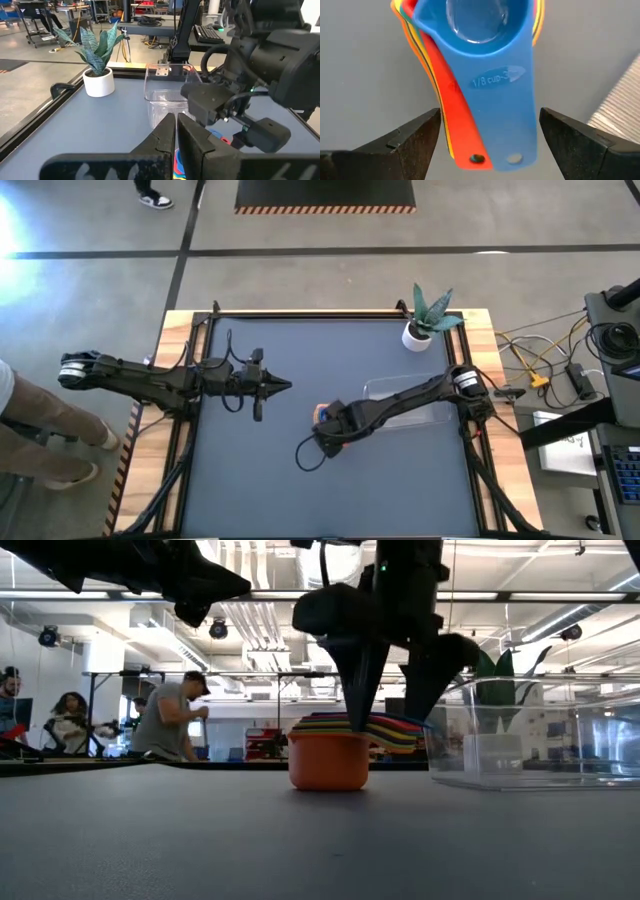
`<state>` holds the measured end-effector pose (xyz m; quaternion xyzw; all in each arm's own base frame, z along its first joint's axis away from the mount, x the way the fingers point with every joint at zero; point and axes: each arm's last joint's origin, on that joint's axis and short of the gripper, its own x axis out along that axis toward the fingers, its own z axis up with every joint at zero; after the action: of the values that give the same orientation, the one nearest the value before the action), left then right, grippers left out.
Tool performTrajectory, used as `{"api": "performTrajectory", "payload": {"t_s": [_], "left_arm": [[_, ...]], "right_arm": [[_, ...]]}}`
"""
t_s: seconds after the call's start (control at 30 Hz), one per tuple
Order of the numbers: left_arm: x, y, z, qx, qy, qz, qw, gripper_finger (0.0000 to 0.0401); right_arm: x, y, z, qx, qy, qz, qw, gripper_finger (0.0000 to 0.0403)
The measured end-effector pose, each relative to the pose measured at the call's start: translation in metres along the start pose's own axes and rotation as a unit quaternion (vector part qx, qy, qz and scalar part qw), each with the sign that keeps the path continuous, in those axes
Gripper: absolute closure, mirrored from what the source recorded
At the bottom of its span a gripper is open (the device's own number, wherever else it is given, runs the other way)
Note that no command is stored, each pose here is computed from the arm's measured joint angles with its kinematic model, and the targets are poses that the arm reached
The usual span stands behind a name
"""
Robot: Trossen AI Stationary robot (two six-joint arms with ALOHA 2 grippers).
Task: Nest measuring cups in basket
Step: Put the stacked measuring cups into the transparent bin
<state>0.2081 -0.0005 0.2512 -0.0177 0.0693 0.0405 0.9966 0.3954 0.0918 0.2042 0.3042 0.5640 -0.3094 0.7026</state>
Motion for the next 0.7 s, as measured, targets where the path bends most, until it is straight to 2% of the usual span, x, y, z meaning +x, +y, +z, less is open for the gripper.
{"api": "performTrajectory", "payload": {"t_s": [0.27, 0.5, 0.7], "left_arm": [[0.000, 0.000, 0.000, 0.000, 0.001, 0.000, 1.000, 0.0401], [0.005, 0.000, -0.005, 0.001, 0.013, 0.000, 1.000, 0.0401], [0.007, 0.000, -0.004, 0.002, 0.015, 0.001, 1.000, 0.0401]], "right_arm": [[-0.020, 0.006, 0.006, -0.024, -0.019, 0.005, 1.000, 0.0076], [-0.021, 0.004, 0.006, -0.056, -0.015, 0.000, 0.998, 0.0076], [-0.021, 0.005, 0.006, -0.107, -0.015, 0.000, 0.994, 0.0076]]}}
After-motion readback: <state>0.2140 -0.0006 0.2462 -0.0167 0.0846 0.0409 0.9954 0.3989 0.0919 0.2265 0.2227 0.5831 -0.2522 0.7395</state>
